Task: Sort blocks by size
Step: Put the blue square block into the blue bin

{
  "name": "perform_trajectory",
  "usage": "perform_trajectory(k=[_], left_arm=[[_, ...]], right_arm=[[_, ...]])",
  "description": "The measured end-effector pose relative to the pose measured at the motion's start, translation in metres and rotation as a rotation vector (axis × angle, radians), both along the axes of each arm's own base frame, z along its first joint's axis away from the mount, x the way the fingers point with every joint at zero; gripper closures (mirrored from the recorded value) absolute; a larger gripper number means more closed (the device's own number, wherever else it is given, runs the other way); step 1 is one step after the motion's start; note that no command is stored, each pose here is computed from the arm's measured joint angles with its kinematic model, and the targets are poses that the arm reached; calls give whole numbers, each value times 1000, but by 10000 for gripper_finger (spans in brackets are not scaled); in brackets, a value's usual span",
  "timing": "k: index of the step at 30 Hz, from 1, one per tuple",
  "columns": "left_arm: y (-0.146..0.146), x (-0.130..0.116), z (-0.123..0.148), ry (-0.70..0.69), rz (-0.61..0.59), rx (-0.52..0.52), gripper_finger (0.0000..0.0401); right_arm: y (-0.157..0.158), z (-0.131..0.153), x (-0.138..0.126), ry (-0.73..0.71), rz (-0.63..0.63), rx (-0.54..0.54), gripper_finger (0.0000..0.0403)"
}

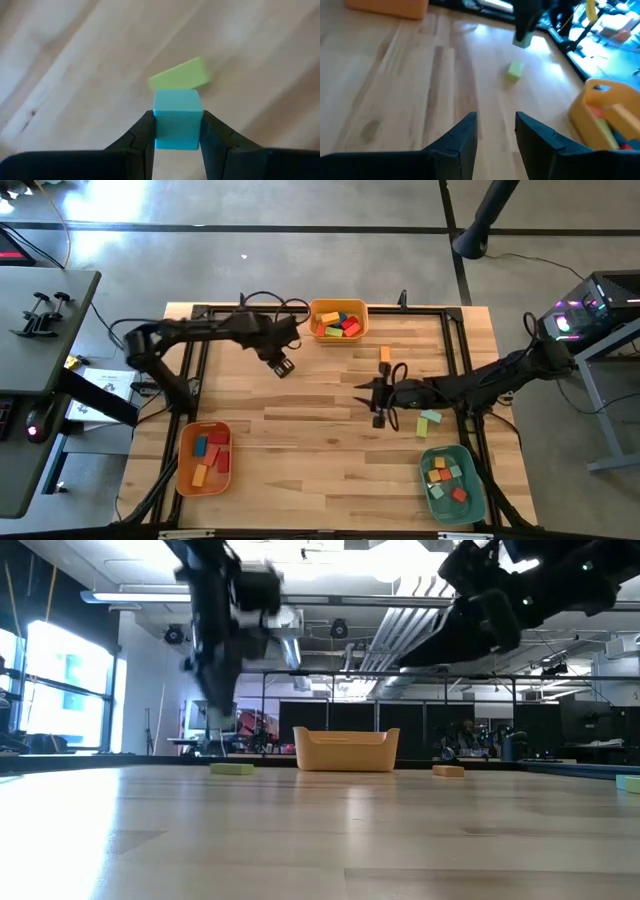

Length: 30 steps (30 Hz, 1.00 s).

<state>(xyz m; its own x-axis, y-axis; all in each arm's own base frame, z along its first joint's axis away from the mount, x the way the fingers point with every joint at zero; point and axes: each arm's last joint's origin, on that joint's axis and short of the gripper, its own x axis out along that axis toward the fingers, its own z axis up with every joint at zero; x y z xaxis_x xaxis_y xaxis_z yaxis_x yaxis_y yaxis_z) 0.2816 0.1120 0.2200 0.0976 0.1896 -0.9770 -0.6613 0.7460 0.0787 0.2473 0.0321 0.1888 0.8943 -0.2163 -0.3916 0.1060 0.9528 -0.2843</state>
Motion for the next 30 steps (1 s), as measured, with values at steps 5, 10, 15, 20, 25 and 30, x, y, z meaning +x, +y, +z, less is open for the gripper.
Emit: perform_trajectory(k=[5,10,15,20,25,30], left_arm=[[-32,6,43,-273,-111,110,311],[-55,17,49,-615,-280,114,311],[-59,27,19,-1035,-437,-5,311],[-58,30,0,-1379,-538,-13,311],[-56,38,-13,-1466,-550,7,311],[-52,42,-21,-1510,-490,-114,311]], right_arm=[[-11,14,6,-114,-24,-89,277],[-11,44,19,-88,-92,-294,265],[-2,74,24,168,-146,-505,206],[2,98,24,251,-33,-422,141],[2,111,33,105,90,-311,129],[2,107,35,113,175,-444,128]])
